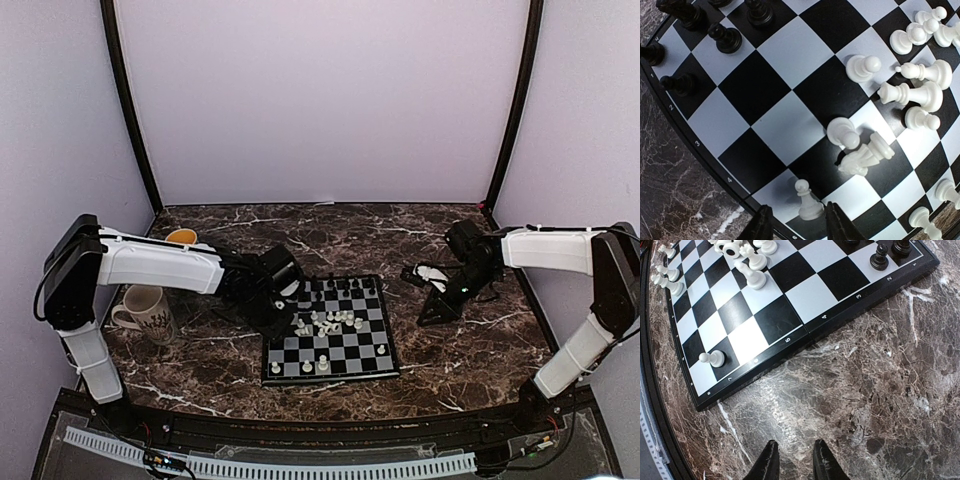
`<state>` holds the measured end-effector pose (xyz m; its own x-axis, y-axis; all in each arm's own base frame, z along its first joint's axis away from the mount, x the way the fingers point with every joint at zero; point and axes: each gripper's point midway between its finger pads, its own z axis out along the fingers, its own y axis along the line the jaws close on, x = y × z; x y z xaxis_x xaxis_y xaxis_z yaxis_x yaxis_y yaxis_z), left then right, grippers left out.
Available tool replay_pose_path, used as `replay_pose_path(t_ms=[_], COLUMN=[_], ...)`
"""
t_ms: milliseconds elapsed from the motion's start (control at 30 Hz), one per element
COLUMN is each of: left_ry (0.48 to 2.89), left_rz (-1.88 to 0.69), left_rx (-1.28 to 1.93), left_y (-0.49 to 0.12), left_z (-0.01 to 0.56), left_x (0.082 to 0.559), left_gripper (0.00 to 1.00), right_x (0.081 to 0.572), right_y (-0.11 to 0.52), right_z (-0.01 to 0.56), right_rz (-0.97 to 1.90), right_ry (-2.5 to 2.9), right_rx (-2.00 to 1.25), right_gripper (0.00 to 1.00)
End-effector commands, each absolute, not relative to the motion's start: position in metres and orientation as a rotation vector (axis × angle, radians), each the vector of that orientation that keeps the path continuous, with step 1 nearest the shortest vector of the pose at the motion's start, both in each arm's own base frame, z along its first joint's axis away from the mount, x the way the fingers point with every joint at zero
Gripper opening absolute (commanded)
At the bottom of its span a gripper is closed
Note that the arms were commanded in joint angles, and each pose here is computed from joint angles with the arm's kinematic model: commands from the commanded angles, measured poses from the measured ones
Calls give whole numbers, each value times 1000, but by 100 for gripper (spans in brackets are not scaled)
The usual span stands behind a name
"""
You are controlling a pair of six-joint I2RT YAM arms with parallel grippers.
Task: Set up the chess pieces on the board
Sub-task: Pick up the pawn from the chessboard.
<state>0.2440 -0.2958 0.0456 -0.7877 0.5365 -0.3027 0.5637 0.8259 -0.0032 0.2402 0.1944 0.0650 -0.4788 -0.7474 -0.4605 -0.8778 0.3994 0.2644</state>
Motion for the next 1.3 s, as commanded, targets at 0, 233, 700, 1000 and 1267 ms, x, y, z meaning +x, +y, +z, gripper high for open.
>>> replay_pose_path(t_ms=[0, 233, 700, 1000, 1267], left_ry=[2718, 2739, 2758, 2671, 2207], left_rz=[-164, -123, -118, -182, -608], left_rx=[827, 827, 833, 941, 960], left_y=[-303, -296, -293, -296, -345], left_z=[50, 44, 38, 58, 153], left_x=[247, 245, 246, 243, 234], left_gripper=[36, 28, 16, 10, 10], right_x=[243, 242, 241, 255, 294], right_y=[198, 199, 199, 228, 258], right_z=[69, 68, 67, 143, 201], right_rz=[695, 698, 700, 919, 1172], right_ry=[2372, 2376, 2380, 2199, 2251], right_rx=[-1446, -1449, -1453, -1283, -1131], right_gripper=[24, 24, 24, 20, 19])
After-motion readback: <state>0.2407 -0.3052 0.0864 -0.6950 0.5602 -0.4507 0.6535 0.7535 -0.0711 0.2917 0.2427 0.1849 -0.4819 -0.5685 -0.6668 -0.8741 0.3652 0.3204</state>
